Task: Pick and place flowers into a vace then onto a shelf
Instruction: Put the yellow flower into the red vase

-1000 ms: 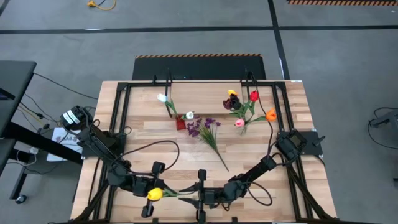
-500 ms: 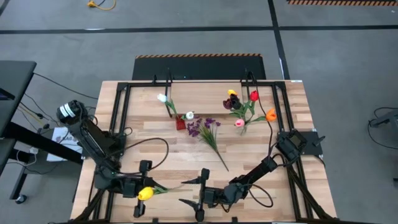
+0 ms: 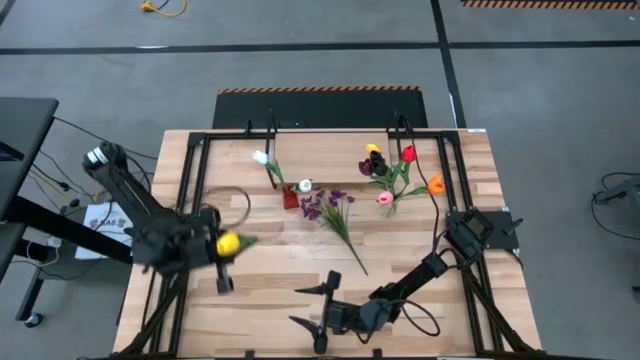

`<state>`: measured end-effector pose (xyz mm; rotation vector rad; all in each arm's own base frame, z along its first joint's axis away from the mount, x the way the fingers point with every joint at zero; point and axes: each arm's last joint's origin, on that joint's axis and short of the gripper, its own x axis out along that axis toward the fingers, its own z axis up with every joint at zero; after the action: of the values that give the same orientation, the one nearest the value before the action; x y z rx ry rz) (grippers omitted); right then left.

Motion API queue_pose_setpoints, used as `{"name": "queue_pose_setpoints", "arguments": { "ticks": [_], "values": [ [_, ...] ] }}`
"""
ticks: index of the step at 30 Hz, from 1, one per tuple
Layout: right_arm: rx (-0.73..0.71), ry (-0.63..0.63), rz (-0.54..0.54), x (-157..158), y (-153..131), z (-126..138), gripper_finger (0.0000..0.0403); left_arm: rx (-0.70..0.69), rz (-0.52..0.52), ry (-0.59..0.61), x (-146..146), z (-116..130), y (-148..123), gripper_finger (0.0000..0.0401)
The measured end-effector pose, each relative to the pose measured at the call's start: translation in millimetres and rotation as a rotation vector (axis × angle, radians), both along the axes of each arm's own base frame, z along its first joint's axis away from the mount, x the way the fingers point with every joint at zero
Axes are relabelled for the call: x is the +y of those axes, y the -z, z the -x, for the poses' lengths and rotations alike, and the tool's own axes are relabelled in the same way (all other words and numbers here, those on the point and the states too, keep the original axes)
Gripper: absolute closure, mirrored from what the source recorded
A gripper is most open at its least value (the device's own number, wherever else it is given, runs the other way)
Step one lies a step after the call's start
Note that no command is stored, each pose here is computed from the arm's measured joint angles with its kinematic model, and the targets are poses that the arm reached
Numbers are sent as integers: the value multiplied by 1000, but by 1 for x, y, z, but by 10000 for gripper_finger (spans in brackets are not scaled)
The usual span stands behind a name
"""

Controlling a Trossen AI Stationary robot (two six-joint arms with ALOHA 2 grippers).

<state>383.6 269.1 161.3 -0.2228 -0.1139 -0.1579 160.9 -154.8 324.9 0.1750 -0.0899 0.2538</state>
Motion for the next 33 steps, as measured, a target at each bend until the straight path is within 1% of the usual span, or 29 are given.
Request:
{"name": "queue_pose_setpoints", "arguments": {
  "ticks": [3, 6, 8, 11, 14, 17, 22, 33],
  "values": [
    [21, -1, 3, 0, 3, -1, 112, 2, 39, -54, 30, 5, -10, 397],
    [41, -4, -4, 0, 5, -1, 112, -17, 92, -49, 59, 13, -19, 398],
    [54, -5, -6, 0, 7, -1, 112, -16, 108, -42, 74, 15, -21, 399],
    [55, -3, -10, -1, 7, -2, 112, 7, 112, -71, 89, 13, -18, 400],
    [59, 5, -7, -5, 8, -5, 112, 32, 106, -71, 98, 4, -14, 400],
    [58, 15, -8, -9, 8, -8, 112, 64, 88, -102, 105, -5, -9, 400],
    [66, 22, -3, -12, 8, -9, 112, 76, 81, -89, 114, -15, -6, 400],
    [70, 26, 0, -13, 9, -11, 112, 79, 86, -141, 128, -19, -5, 401]
  ]
}}
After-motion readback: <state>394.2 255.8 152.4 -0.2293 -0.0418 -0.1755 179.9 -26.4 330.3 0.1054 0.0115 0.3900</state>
